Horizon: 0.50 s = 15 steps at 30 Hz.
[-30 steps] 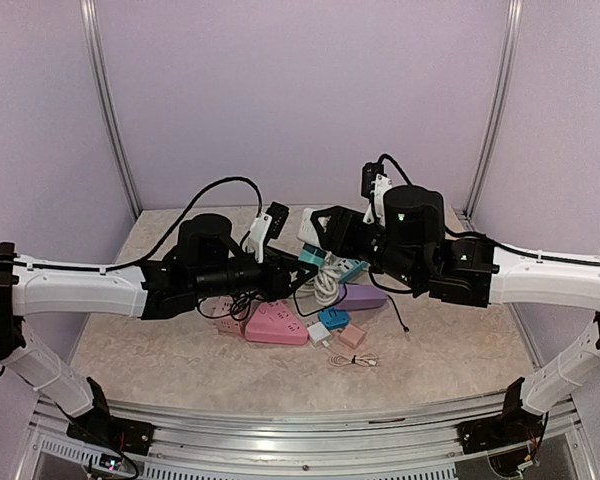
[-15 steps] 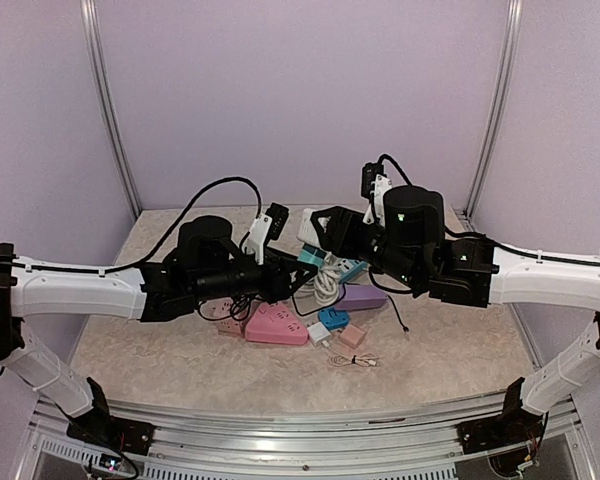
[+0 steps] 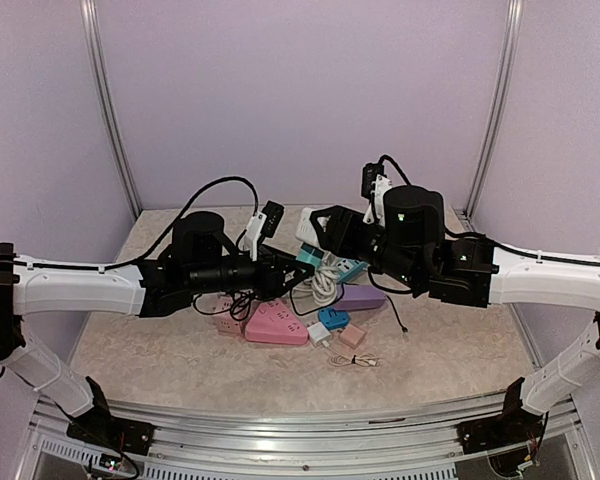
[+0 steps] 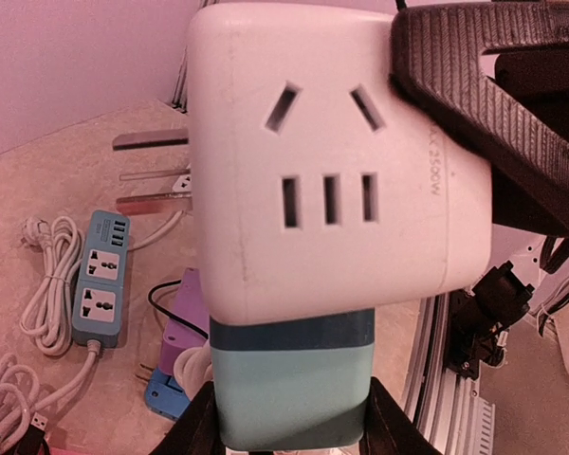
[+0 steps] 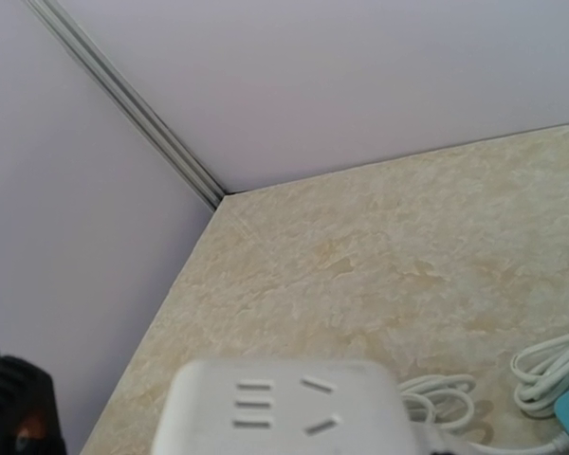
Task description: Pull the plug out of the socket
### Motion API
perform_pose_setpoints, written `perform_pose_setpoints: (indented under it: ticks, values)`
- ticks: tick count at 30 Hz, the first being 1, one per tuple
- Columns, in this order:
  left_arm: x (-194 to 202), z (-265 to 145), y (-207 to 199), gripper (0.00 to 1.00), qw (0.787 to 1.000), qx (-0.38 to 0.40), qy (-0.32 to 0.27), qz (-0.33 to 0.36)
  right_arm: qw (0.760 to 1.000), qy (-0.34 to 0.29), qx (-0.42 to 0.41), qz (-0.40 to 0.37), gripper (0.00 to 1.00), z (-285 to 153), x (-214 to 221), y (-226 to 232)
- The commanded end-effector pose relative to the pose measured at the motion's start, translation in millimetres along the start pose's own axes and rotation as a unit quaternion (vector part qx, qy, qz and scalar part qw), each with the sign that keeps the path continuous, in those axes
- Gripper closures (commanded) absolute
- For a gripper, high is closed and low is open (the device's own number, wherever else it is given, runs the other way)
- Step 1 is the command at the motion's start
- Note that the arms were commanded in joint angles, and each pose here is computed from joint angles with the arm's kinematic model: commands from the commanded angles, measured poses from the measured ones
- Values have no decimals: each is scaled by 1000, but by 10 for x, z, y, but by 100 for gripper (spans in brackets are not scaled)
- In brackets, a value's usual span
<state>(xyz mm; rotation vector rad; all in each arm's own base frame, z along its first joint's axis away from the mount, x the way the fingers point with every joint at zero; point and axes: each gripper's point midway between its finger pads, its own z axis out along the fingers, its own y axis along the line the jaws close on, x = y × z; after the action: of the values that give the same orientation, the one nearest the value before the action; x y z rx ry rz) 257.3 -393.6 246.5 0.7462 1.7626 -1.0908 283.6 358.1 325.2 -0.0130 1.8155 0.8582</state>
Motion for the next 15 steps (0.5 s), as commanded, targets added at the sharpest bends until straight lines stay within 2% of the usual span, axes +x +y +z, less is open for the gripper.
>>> perform_pose_setpoints:
  ticks: [1, 9, 15]
  values:
    - [-67, -92, -12, 100, 1000, -2, -5, -8, 995, -75, 63, -16, 100, -94, -442, -284]
    - [-51, -59, -13, 100, 993, -105, -16, 55, 993, -85, 80, -10, 100, -95, -438, -362]
    - [-36, -54, -34, 100, 989, -128, -20, 72, 993, -87, 81, -5, 100, -92, -431, -374]
